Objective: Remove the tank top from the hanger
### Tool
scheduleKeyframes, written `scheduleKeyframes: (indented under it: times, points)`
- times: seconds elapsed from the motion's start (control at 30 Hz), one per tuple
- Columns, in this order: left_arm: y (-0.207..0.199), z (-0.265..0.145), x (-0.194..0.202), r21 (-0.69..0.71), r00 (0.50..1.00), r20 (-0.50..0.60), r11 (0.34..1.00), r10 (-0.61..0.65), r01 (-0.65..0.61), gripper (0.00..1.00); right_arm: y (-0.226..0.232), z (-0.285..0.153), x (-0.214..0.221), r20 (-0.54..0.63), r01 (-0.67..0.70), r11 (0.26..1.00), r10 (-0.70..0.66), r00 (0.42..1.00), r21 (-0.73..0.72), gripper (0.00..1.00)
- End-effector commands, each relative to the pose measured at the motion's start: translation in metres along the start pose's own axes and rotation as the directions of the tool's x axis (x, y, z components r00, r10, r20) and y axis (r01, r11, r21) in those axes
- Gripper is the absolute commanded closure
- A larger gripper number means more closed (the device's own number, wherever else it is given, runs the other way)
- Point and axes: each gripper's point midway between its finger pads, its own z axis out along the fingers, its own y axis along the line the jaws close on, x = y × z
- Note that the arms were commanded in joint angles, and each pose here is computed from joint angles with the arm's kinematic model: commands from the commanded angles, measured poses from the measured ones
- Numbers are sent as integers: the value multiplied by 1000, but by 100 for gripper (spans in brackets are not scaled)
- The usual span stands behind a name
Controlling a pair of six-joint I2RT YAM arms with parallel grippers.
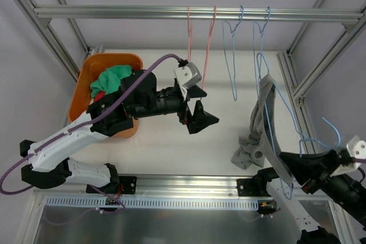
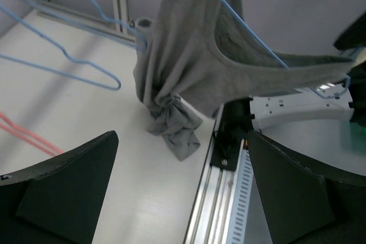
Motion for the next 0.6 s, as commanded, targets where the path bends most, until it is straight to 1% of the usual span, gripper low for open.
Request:
scheduleKeyframes:
  times: [0.0,0.07,0.13,0.17,0.2,0.3,0.33,0.37,0.47,0.53,0.57]
  points:
    - [2,11,-61,-103,974,183,988,133,-115,1,40,-18,-19,62,62,967,-48,997,-247,100]
    - [-3,22,-79,-124,960,234,984,154,-128,1,48,-21,-22,63,66,946,-48,997,-318,100]
    - [-2,31,-97,-158,938,282,974,199,-159,1,48,-17,-25,34,47,931,-37,999,-362,100]
    - [-4,34,-102,-162,932,298,973,207,-165,2,46,-16,-26,26,44,931,-37,999,-363,100]
    - [-5,37,-106,-170,925,313,971,216,-169,4,39,-13,-29,27,45,942,-38,999,-333,100]
    - [1,45,-117,-238,909,327,954,257,-184,17,28,-3,-32,-14,34,950,-41,999,-310,100]
    - [4,48,-116,-253,909,321,949,264,-186,20,26,4,-34,-36,30,948,-44,998,-316,100]
    - [7,48,-116,-269,908,320,945,269,-185,26,24,7,-35,-45,31,948,-47,998,-317,100]
    - [12,50,-105,-287,911,297,937,286,-201,38,21,12,-41,-48,40,948,-58,997,-316,100]
    - [12,52,-96,-274,913,289,939,288,-209,36,17,14,-44,-42,50,953,-66,997,-298,100]
    - [10,53,-94,-260,913,289,941,288,-215,31,15,17,-47,-43,54,955,-69,997,-290,100]
